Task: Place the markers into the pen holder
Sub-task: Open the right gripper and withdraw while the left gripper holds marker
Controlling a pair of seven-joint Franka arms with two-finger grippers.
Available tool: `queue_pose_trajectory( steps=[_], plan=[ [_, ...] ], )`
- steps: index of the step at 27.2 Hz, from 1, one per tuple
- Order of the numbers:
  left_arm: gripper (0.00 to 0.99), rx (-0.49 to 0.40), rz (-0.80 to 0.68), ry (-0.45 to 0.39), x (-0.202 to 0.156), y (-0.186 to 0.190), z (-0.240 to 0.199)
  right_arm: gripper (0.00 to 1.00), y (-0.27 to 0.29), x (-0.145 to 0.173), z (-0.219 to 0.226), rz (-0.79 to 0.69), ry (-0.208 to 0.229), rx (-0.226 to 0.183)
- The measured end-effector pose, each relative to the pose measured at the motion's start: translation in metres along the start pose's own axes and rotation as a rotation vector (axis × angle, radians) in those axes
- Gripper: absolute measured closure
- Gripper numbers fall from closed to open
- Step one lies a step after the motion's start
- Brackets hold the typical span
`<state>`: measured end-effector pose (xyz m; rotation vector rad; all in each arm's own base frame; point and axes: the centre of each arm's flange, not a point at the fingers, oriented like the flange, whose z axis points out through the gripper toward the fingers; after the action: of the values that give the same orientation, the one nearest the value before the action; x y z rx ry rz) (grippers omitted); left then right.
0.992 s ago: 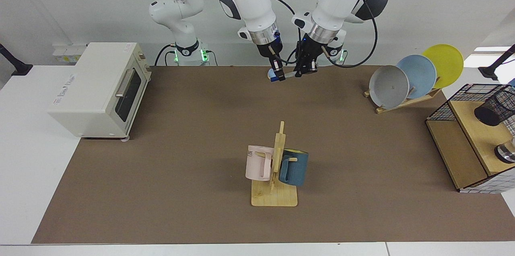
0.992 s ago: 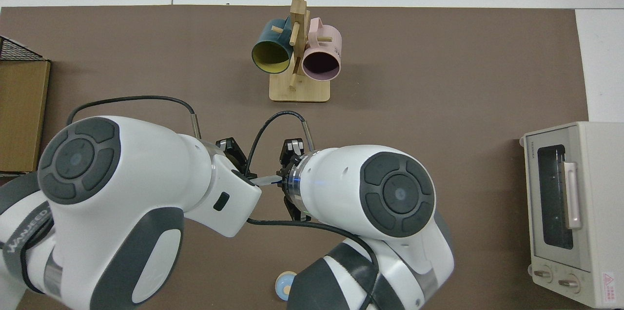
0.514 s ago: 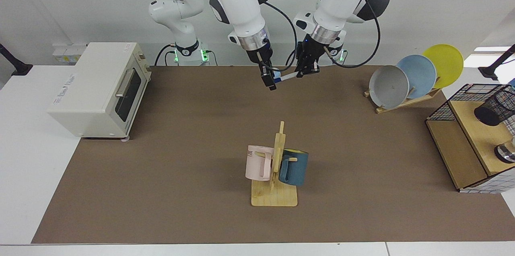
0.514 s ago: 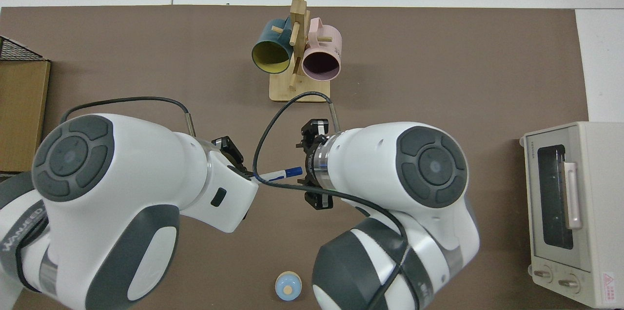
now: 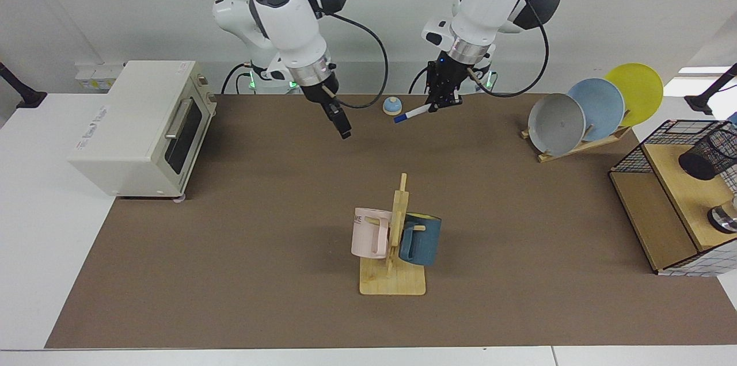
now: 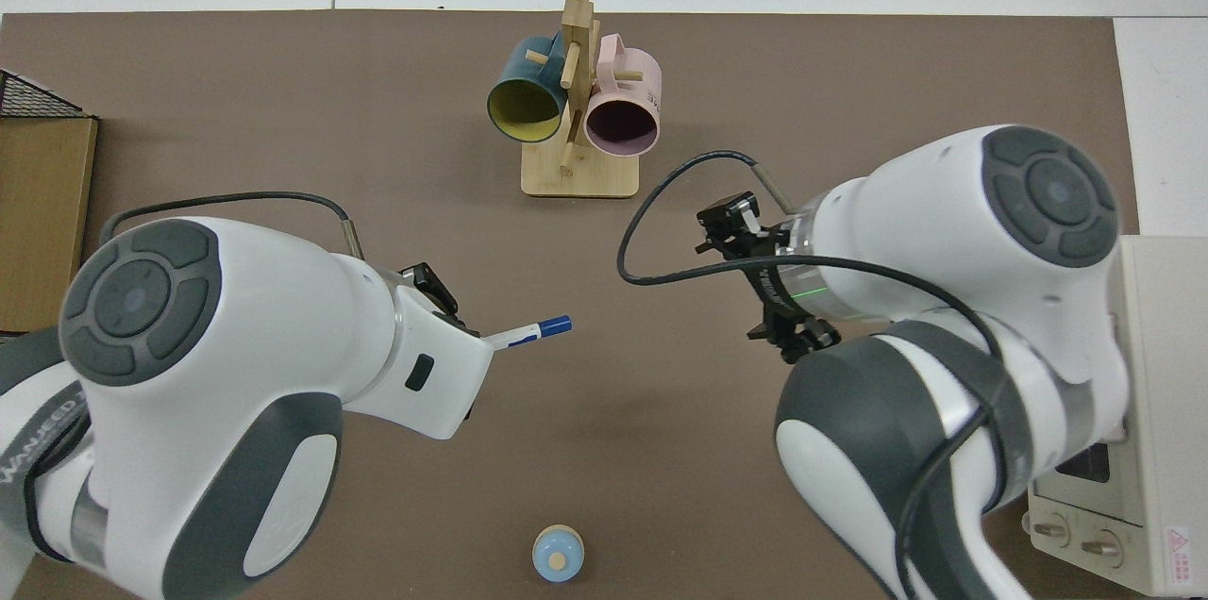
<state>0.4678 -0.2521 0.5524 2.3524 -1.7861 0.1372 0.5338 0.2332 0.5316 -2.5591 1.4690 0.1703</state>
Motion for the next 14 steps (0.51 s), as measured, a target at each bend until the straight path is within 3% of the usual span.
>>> queue_pose_trajectory(
  steps=[4, 7, 14],
  plan=[
    [0.828, 0.019, -0.027, -0.043, -0.003, -0.001, 0.001, 0.00, 0.013, 0.051, -0.013, -0.201, 0.060, -0.030],
    [0.828, 0.037, -0.032, -0.092, -0.007, -0.001, 0.003, 0.00, 0.022, 0.078, -0.019, -0.346, 0.079, -0.054],
    [0.828, 0.104, -0.022, -0.195, -0.019, -0.007, 0.000, 0.00, 0.036, 0.089, -0.037, -0.630, 0.098, -0.097]
  ],
)
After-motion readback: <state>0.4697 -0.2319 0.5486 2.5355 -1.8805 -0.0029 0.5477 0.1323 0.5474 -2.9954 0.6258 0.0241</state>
